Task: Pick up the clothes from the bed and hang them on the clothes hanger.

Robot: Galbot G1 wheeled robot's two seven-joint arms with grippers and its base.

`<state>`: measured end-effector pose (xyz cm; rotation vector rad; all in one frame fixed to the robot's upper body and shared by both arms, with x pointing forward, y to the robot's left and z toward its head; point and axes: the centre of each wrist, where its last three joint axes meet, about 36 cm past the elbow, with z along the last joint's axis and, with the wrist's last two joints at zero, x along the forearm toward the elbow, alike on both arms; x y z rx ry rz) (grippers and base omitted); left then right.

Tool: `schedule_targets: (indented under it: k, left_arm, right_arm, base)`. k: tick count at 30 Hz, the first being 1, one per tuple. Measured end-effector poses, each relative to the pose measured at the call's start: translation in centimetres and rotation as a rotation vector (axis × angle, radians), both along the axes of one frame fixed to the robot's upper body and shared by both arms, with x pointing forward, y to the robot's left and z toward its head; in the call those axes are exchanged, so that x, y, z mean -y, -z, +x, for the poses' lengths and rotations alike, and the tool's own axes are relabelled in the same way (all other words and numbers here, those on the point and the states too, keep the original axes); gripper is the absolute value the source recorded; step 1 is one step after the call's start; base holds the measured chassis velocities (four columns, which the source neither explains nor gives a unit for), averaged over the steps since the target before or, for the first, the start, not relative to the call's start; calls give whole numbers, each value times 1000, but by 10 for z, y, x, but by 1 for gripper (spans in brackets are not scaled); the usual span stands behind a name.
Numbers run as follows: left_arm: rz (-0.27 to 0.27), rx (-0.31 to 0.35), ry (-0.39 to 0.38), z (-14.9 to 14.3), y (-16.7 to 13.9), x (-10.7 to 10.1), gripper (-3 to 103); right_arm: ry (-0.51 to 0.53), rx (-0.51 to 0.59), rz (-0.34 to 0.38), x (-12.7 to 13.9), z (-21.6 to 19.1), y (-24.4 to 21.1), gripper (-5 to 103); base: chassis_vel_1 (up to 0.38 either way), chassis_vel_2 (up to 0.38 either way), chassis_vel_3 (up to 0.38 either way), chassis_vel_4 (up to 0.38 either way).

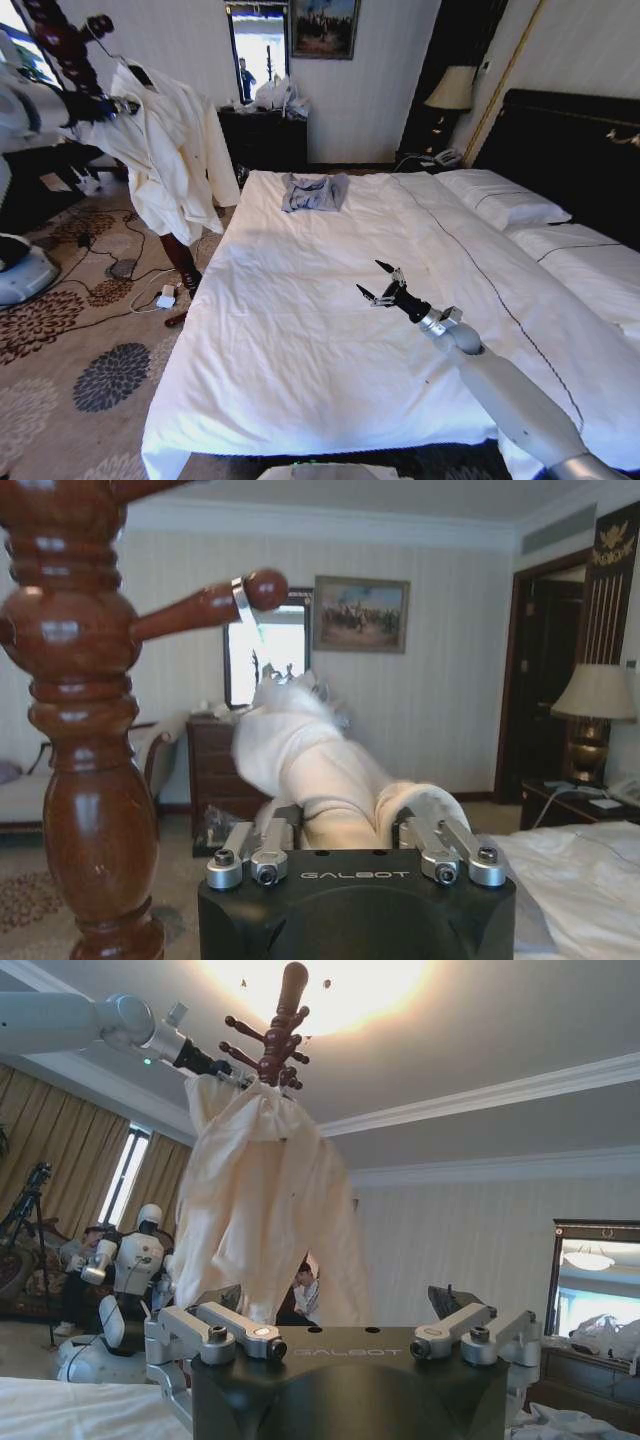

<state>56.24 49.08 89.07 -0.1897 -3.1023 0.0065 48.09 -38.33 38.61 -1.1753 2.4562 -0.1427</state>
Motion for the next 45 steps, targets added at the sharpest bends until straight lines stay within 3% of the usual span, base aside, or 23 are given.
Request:
schedule_targets:
  k: [8,12,16,24,28,32,37,40,42,45]
  left_arm:
    - [39,47,-13,-24,6,1,69]
    - [90,71,-22,-47,19,1,90]
    - [122,77,-31,-63,29,-2,98]
    - [169,54,-27,-79,43,-4,100]
    - [188,3,-20,-86,48,-1,100]
    - [161,-114,36,-98,52,10,100]
    - [158,-84,-11,-92,55,10,100]
    - [112,-39,-53,-77,60,14,100]
    - [108,-38,-38,-76,61,15,100]
    - [155,-22,130,-86,68,20,100]
  right_arm:
    - [-5,3,-5,0,-1,-2,100]
    - [-9,3,-7,0,-2,-2,100]
    - [-11,3,-11,-1,-2,-2,100]
    - [-17,1,-14,-3,-3,-1,100]
    - [-22,4,-13,-6,-3,-3,100]
    - [-22,5,-13,-6,-3,-3,100]
    - [-19,7,-15,-4,-3,-4,100]
    - [-20,4,-15,-4,-4,-4,100]
    - [-21,4,-15,-5,-4,-3,100]
    - [-21,1,-15,-5,-4,-2,100]
  base:
    - [0,0,0,0]
    - [0,0,0,0]
    - [0,0,0,0]
    - [0,0,0,0]
    - [0,0,0,0]
    - [0,0,0,0]
    - [0,0,0,0]
    - [0,0,0,0]
    - [0,0,0,0]
    - [0,0,0,0]
